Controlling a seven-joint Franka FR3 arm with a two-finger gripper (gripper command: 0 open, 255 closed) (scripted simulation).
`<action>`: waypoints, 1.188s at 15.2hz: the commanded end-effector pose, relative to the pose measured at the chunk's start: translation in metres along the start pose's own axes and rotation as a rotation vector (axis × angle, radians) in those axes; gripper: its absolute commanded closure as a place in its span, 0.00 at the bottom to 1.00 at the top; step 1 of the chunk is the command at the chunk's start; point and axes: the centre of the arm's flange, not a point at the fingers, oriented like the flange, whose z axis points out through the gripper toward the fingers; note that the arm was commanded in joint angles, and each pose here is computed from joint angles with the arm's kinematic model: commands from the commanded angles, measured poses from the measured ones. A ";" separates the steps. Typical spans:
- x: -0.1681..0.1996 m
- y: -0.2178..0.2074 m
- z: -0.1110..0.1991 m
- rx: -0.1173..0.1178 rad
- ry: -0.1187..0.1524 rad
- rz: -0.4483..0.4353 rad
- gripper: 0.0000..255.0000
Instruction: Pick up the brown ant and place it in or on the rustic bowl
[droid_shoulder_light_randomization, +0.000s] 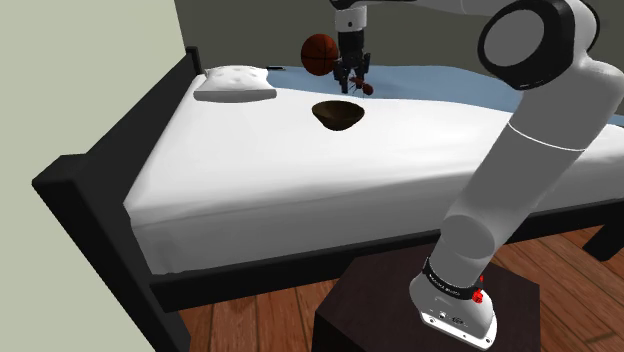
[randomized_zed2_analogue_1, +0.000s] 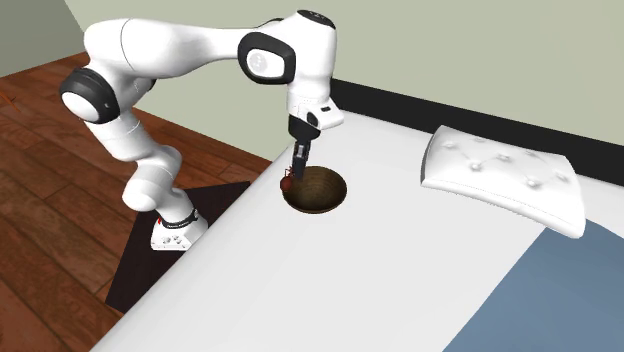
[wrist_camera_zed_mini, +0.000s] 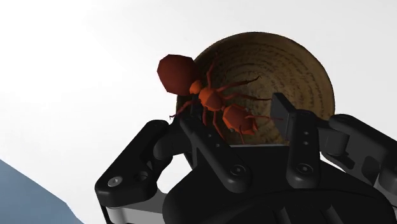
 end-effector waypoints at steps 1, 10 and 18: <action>0.021 -0.015 -0.004 0.001 0.000 0.000 1.00; 0.048 -0.032 0.030 0.001 0.000 0.000 1.00; 0.050 -0.035 0.054 0.001 0.000 0.000 1.00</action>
